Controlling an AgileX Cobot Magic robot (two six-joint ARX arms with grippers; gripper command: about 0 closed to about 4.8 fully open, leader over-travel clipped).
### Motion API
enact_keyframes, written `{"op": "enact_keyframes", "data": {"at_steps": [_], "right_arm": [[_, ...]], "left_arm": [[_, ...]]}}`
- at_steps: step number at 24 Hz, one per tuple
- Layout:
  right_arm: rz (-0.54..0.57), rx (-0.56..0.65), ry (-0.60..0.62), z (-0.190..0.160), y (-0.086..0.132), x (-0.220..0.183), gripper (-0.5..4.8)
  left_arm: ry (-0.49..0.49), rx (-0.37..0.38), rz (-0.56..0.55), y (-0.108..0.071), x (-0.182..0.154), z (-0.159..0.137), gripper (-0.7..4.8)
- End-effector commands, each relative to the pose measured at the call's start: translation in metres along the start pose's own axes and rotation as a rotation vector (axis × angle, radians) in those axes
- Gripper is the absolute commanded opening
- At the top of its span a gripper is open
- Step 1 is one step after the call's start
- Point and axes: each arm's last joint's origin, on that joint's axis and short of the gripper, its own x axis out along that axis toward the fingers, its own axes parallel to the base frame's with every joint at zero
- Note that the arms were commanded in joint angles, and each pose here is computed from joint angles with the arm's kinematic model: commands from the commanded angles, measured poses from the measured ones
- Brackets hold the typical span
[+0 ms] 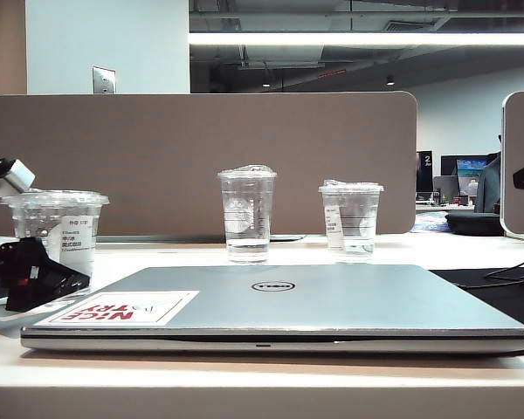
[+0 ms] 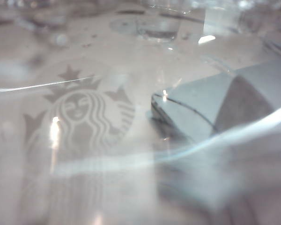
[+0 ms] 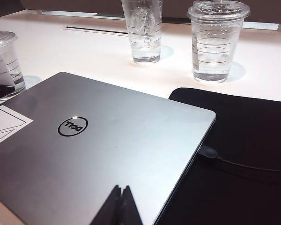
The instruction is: Pick up the coffee cup on the left and place it on the left side of the laptop.
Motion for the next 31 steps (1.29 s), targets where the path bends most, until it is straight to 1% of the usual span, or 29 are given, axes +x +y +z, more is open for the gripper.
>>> {"op": "enact_keyframes", "data": {"at_steps": [1, 8, 10, 12, 13, 15, 16, 18, 19, 25, 31], "right_arm": [[0.001, -0.001, -0.012, 0.000, 0.000, 0.000, -0.05], [0.001, -0.001, -0.012, 0.000, 0.000, 0.000, -0.05], [0.001, -0.001, -0.012, 0.000, 0.000, 0.000, -0.05], [0.001, -0.001, -0.012, 0.000, 0.000, 0.000, -0.05], [0.001, -0.001, -0.012, 0.000, 0.000, 0.000, -0.05], [0.001, -0.001, -0.012, 0.000, 0.000, 0.000, -0.05], [0.001, -0.001, -0.013, 0.000, 0.000, 0.000, -0.05], [0.001, -0.001, -0.013, 0.000, 0.000, 0.000, -0.05], [0.001, -0.001, -0.012, 0.000, 0.000, 0.000, -0.05], [0.001, -0.001, -0.013, 0.000, 0.000, 0.000, -0.05], [0.001, -0.001, -0.019, 0.001, 0.000, 0.000, -0.05]], "left_arm": [[0.037, -0.021, 0.007, 0.000, 0.000, -0.005, 3.41], [0.062, -0.035, 0.007, 0.000, 0.000, -0.007, 3.42], [0.069, -0.039, 0.007, -0.001, 0.000, -0.008, 3.51], [0.070, -0.039, 0.007, -0.001, 0.000, -0.008, 3.83], [0.071, -0.039, 0.021, 0.000, 0.000, -0.008, 4.13], [0.072, -0.038, 0.025, 0.000, 0.000, -0.008, 4.22], [0.070, -0.038, 0.027, 0.001, -0.001, -0.008, 4.38], [0.069, -0.040, 0.029, 0.001, -0.001, -0.008, 4.42], [0.064, -0.037, 0.029, 0.001, -0.001, -0.008, 4.76], [0.006, -0.005, 0.035, -0.002, -0.007, -0.004, 4.79], [0.029, -0.018, 0.033, -0.006, -0.013, -0.008, 4.79]]}}
